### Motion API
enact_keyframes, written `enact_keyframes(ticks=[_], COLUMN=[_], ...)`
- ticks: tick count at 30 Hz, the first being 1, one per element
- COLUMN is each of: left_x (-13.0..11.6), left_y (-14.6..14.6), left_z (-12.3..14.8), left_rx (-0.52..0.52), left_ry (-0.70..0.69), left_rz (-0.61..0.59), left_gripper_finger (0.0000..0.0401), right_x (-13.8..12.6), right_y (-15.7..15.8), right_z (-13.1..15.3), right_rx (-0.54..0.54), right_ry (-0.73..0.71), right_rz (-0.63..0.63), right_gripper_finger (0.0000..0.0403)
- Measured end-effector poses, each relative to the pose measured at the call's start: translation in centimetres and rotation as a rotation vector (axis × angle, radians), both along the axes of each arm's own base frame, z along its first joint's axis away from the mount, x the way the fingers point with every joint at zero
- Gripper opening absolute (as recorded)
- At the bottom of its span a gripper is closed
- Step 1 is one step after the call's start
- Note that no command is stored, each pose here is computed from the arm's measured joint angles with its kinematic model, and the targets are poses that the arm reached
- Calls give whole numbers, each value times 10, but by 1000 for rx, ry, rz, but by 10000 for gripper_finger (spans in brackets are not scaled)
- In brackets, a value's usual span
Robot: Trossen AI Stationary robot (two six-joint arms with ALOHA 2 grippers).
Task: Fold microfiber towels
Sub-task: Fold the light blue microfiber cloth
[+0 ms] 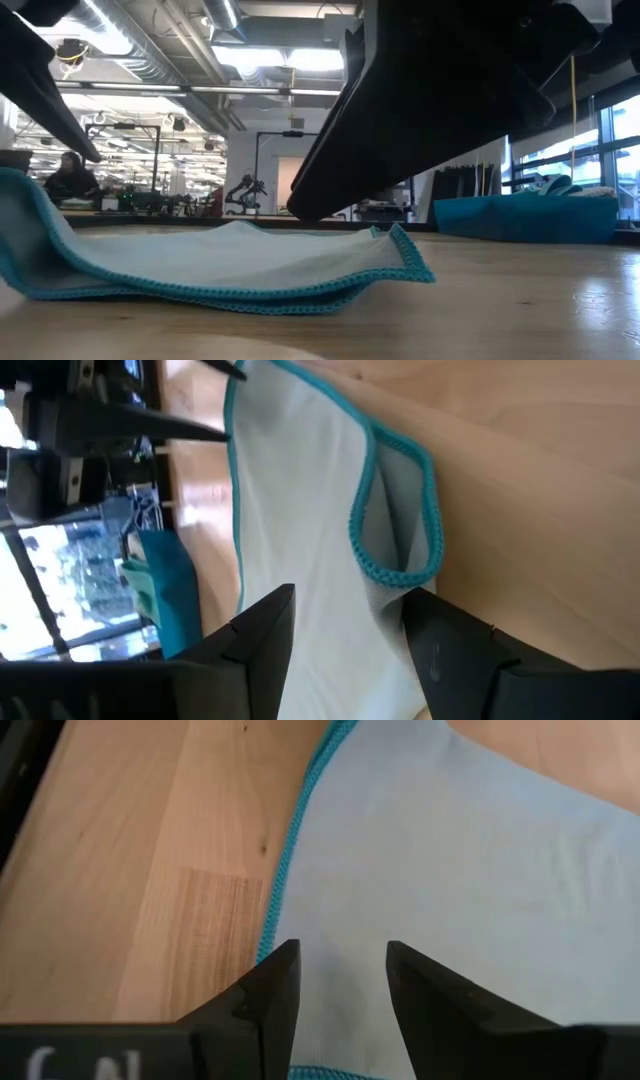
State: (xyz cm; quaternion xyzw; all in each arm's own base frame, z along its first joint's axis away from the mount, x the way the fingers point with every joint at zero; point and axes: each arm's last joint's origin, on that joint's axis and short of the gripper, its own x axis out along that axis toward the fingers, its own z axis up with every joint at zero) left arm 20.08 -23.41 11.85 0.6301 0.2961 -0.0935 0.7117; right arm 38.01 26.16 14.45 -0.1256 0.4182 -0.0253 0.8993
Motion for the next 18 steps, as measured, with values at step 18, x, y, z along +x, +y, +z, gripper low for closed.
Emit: enact_keyframes(ticks=[18], left_x=[0], left_y=[-1], left_z=[1], left_rx=[-123], left_ry=[-29], left_rz=[67], left_gripper_finger=[158], right_x=[-5], right_y=[7], right_z=[0], right_rx=[-16], right_ry=[2], right_rz=[38], right_gripper_finger=[154])
